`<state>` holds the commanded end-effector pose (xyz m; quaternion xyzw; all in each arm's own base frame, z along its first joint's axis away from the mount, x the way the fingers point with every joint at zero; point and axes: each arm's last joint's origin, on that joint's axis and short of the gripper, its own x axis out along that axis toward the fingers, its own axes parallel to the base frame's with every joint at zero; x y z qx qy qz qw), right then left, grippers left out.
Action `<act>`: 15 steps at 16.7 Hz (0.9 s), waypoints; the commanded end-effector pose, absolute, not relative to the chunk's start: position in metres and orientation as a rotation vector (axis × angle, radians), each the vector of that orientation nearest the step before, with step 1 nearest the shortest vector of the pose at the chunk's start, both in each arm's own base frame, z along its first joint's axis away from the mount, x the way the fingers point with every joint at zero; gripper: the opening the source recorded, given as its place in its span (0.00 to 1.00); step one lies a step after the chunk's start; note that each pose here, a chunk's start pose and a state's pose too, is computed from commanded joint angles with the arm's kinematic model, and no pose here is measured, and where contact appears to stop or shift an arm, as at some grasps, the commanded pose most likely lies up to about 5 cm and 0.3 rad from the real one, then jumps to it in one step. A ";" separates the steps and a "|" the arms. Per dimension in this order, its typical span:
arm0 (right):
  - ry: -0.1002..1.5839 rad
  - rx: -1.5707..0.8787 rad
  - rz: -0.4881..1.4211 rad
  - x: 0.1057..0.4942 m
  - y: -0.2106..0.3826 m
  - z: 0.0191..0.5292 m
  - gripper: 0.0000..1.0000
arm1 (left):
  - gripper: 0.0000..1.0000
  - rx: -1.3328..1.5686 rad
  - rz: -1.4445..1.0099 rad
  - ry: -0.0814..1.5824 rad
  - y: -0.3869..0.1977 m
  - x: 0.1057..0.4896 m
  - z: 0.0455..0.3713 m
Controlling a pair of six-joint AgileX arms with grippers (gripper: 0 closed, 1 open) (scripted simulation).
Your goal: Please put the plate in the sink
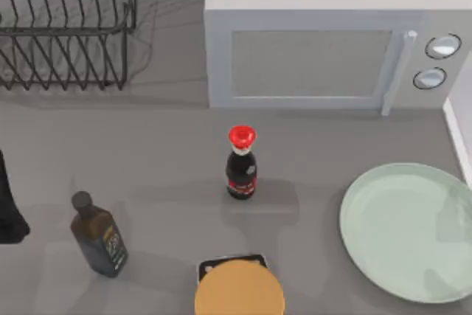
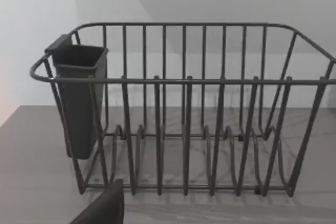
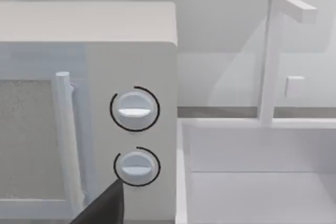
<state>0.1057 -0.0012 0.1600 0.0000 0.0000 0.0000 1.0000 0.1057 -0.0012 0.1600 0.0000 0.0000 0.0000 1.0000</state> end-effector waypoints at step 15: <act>0.000 0.000 0.000 0.106 -0.001 0.160 1.00 | 1.00 0.000 0.000 0.000 -0.001 0.106 0.160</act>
